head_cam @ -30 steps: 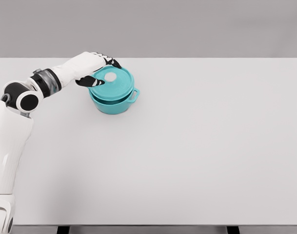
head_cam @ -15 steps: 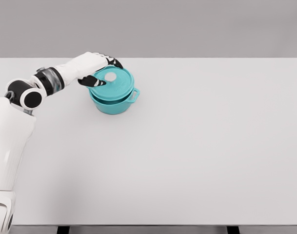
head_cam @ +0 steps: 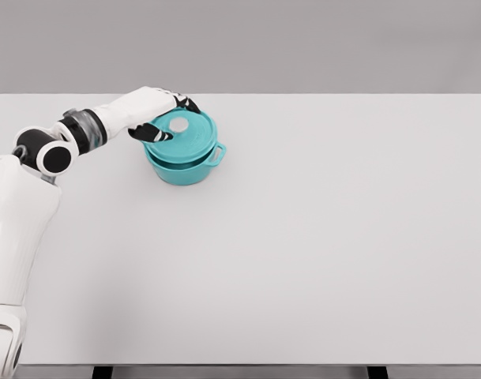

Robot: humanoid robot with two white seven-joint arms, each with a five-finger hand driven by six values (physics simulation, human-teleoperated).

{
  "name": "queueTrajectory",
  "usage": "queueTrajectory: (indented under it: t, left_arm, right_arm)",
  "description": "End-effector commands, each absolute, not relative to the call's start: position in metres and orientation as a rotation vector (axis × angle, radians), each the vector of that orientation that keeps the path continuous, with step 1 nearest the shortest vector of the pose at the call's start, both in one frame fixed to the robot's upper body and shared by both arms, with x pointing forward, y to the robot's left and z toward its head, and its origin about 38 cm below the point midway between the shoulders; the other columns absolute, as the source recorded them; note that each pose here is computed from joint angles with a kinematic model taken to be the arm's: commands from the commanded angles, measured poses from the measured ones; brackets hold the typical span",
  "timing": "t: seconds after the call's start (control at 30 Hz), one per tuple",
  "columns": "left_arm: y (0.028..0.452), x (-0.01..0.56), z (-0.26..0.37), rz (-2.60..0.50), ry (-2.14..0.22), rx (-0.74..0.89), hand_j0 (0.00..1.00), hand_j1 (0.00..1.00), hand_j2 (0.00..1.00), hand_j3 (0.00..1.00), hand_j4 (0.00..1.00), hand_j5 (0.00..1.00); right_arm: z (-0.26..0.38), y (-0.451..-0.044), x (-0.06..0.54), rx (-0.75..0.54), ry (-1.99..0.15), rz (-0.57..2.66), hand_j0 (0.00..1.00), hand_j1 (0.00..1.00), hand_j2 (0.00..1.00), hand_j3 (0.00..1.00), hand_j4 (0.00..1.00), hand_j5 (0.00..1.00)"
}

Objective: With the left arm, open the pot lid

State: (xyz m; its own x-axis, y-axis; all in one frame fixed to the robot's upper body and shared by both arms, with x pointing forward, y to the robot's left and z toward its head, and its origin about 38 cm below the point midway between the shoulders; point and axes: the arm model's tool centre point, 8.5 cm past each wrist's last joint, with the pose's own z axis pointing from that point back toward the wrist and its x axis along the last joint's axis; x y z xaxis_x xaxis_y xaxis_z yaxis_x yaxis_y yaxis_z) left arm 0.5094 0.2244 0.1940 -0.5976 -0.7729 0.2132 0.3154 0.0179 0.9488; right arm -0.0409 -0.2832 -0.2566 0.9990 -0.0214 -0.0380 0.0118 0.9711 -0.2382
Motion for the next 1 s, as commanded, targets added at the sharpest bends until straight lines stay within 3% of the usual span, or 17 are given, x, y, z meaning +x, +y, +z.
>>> queueTrajectory:
  t: [0.0, 0.97]
  left_arm:
    - [0.2248, 0.5096, 0.1936, -1.693, -1.486, 0.487, 0.74, 0.74, 0.74, 0.74, 0.74, 0.74]
    - [0.2187, 0.5137, 0.1882, -1.665, -1.453, 0.470, 0.67, 0.67, 0.67, 0.67, 0.67, 0.67]
  right_arm:
    - [-0.2566, -0.2832, -0.0410, -0.240, 0.041, -0.017, 1.00, 1.00, 1.00, 1.00, 1.00, 1.00]
    - [-0.2566, -0.2832, -0.0410, -0.240, 0.041, -0.017, 1.00, 1.00, 1.00, 1.00, 1.00, 1.00]
